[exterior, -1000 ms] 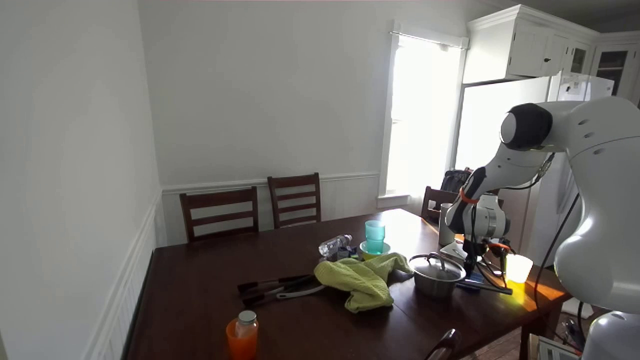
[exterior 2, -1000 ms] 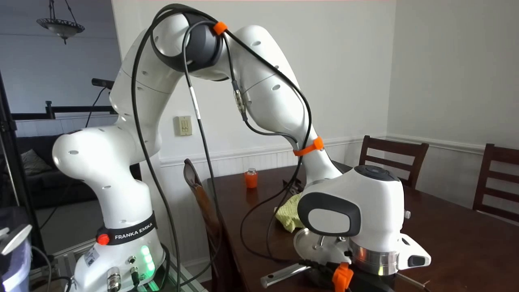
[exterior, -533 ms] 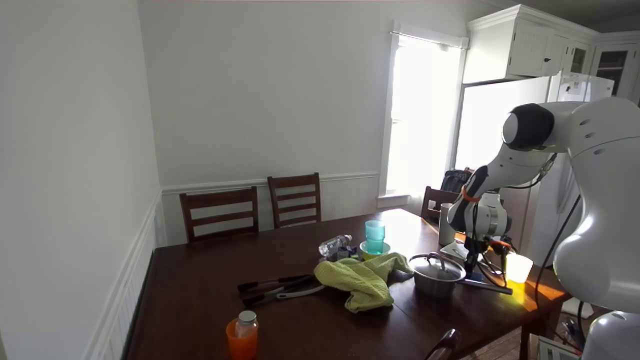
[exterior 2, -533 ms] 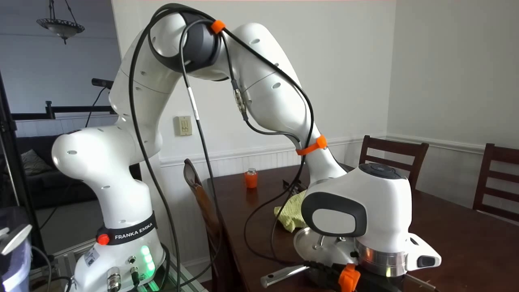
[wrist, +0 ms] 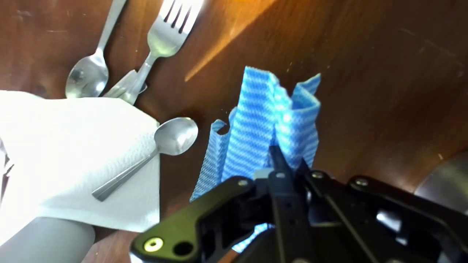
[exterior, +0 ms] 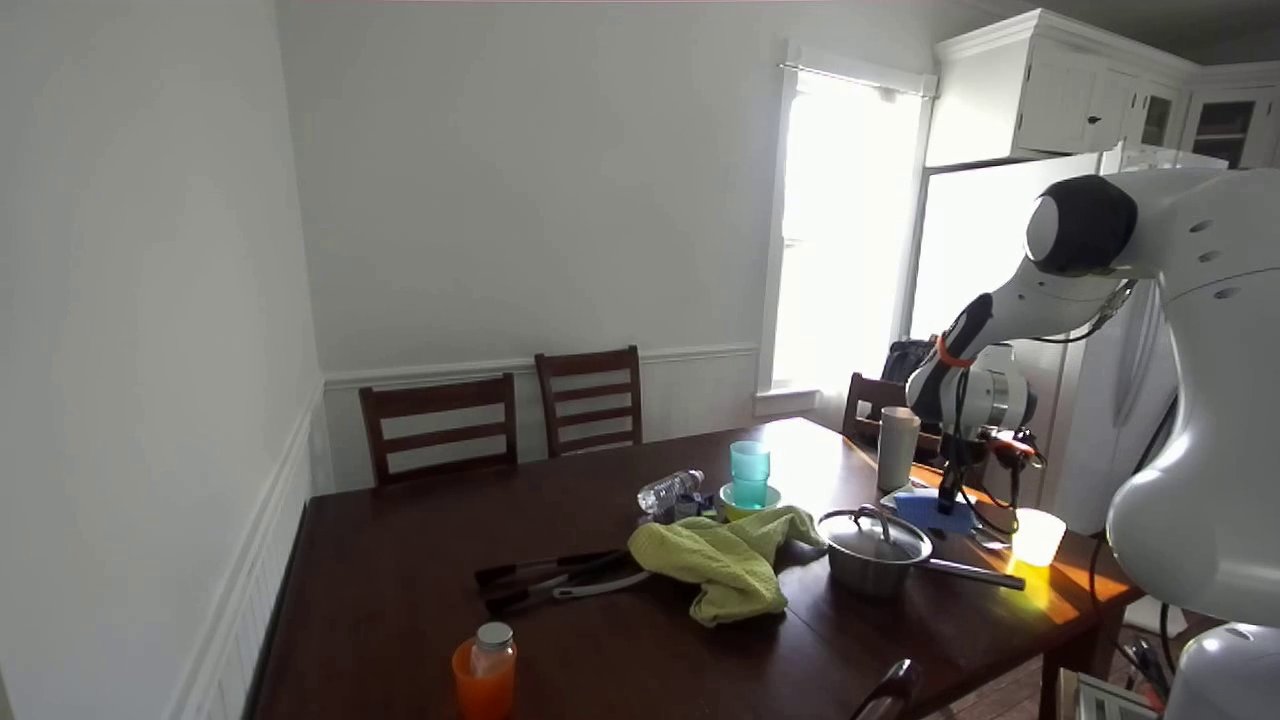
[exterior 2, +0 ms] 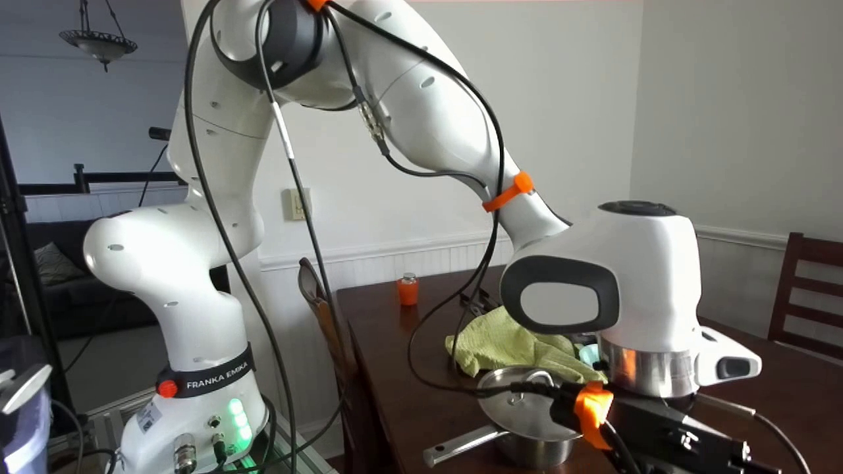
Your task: Use the blue cloth to remove the lid from the pot
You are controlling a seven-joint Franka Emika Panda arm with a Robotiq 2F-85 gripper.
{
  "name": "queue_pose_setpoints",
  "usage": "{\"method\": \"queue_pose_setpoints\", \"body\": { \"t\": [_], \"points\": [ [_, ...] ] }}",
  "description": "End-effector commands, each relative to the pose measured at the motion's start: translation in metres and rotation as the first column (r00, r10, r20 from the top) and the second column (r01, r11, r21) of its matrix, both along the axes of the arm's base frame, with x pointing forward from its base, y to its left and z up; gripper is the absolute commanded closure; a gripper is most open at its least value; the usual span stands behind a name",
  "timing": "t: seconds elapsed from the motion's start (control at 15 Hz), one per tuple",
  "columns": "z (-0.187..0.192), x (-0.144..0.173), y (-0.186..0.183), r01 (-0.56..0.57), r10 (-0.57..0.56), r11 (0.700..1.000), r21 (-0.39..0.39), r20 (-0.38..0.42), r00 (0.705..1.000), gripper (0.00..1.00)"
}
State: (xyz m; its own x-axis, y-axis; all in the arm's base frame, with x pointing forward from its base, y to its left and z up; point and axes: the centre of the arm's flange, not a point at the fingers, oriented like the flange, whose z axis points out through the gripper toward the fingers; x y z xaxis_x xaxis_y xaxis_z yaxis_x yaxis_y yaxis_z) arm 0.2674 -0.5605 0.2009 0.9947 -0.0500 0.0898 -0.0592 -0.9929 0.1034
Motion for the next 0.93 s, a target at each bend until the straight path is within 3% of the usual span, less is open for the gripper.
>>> {"method": "queue_pose_setpoints", "body": {
  "t": [0.0,0.47,0.6,0.87],
  "points": [
    [0.058,-0.001,0.012,0.024,-0.024,0.999,0.041,0.015,1.000,0.99],
    [0.138,0.027,0.068,0.058,-0.062,0.992,0.115,0.033,0.998,0.99],
    [0.148,0.037,0.090,0.089,-0.093,0.986,0.142,0.018,0.996,0.88],
    [0.141,0.056,0.135,0.164,-0.159,0.972,0.168,-0.047,0.986,0.98]
  ]
}}
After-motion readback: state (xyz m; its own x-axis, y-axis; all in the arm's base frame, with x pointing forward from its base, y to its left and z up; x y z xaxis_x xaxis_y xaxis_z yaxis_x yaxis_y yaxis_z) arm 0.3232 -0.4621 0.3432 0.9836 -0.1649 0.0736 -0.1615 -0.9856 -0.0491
